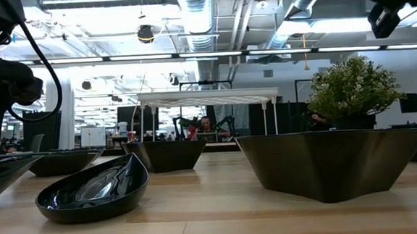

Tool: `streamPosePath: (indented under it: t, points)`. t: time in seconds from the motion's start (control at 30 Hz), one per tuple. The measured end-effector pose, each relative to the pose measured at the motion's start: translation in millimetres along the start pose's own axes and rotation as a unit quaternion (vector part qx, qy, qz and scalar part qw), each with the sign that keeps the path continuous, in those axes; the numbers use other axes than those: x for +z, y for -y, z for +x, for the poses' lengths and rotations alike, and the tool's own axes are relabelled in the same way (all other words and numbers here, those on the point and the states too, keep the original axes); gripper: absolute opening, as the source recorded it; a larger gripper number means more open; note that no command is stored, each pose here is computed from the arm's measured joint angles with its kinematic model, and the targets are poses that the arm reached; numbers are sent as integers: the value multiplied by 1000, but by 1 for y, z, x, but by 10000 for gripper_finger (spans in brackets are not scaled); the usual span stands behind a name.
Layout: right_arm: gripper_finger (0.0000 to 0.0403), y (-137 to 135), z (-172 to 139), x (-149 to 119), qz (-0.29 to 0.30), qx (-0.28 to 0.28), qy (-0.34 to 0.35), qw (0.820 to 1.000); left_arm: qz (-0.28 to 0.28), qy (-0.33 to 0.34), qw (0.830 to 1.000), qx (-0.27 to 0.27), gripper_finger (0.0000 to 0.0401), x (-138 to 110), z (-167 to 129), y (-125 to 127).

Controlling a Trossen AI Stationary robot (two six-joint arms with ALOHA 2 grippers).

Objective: Pick & Place Mini shaped plates
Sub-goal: Stack the black drop shaped plate on top of the black drop shaped plate on the shelf

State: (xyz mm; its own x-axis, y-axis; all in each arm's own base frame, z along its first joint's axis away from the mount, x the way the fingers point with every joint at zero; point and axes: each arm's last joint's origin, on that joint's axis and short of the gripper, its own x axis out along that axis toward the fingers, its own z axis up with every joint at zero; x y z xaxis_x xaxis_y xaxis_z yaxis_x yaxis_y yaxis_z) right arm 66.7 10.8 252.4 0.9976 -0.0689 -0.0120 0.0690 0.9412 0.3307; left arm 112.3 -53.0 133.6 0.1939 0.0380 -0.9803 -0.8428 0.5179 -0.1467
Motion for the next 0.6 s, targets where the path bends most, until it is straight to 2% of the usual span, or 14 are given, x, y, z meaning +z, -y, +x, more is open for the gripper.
streamPosePath:
  t: [0.6]
  points:
    - [0, 0, 0, 1, 7, 3, 7, 1000, 14, 51, 999, 5, 126, 3, 2, -2]
